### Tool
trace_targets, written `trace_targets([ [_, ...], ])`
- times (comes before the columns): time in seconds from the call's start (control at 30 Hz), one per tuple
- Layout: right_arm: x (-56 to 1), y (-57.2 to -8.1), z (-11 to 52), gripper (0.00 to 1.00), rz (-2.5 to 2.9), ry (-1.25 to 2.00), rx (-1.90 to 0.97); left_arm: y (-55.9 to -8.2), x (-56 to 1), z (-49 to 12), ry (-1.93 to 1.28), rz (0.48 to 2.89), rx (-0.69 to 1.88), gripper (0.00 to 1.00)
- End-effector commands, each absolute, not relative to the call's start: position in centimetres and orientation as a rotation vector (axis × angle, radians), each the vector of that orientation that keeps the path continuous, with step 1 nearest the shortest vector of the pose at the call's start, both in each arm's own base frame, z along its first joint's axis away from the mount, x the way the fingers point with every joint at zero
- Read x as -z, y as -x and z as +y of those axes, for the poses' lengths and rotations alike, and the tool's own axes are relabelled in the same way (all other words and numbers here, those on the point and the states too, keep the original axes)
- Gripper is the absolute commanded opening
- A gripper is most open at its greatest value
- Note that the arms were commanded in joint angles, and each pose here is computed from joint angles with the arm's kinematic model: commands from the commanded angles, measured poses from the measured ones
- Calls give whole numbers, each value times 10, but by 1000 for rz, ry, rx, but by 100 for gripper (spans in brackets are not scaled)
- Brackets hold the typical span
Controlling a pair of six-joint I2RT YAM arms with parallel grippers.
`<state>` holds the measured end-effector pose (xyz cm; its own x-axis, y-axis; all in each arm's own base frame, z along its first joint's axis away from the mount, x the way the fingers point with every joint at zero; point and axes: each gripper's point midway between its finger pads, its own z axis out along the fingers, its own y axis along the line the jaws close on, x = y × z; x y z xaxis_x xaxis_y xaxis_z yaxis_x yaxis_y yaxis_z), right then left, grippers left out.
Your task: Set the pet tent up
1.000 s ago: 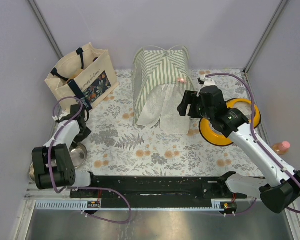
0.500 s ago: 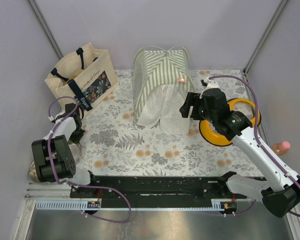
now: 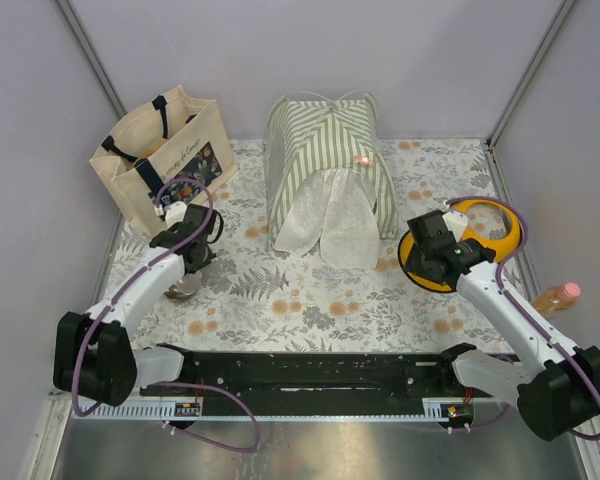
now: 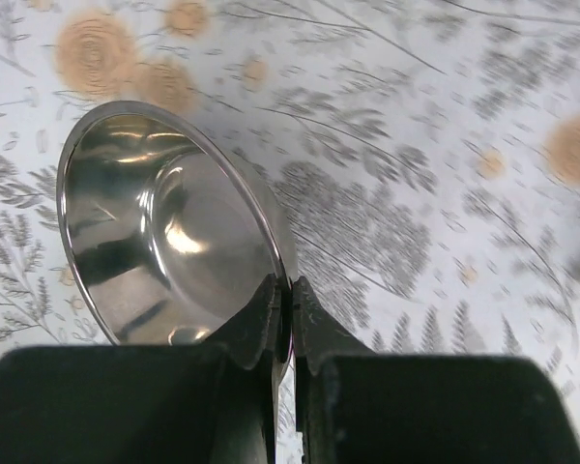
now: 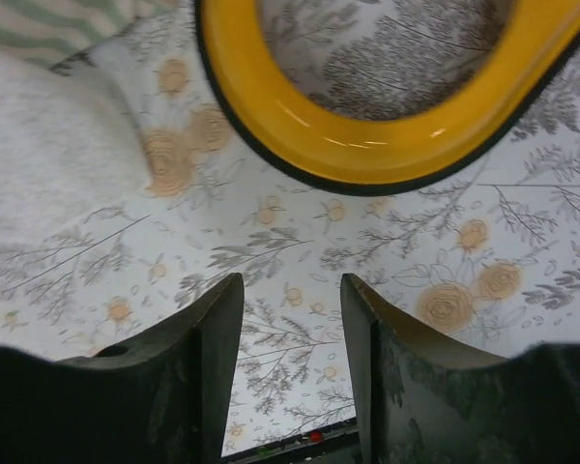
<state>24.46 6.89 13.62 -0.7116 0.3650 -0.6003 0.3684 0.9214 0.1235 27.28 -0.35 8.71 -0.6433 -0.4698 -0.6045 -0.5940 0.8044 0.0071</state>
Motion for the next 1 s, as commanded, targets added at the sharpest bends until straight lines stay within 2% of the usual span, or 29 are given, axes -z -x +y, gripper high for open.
trace_targets([
  [0.0, -125, -253, 37, 49, 2350, -676, 143, -272, -113, -33, 638, 2332, -158, 0],
  [0.13, -112, -276, 22, 39, 2334, -717, 199, -262, -124, -69, 467, 2342, 17, 0],
  [0.23, -106, -300, 8, 27, 2303, -760, 245, -256, -136, -93, 346, 2310, 139, 0],
  [0.43, -79, -335, 17, 20, 2427, -725, 215, -243, -170, -137, 72, 2164, 389, 0],
  [0.6, -49, -338, 50, 18, 2578, -689, 40, -231, -202, -168, -108, 2078, 571, 0],
  [0.77, -49, -322, 79, 18, 2627, -641, -183, -214, -225, -207, -310, 2024, 768, 0],
  [0.87, -62, -315, 69, 22, 2606, -619, -125, -205, -229, -227, -417, 2000, 841, 0],
  [0.97, -94, -312, 51, 41, 2524, -628, -32, -194, -235, -250, -560, 1967, 880, 0],
])
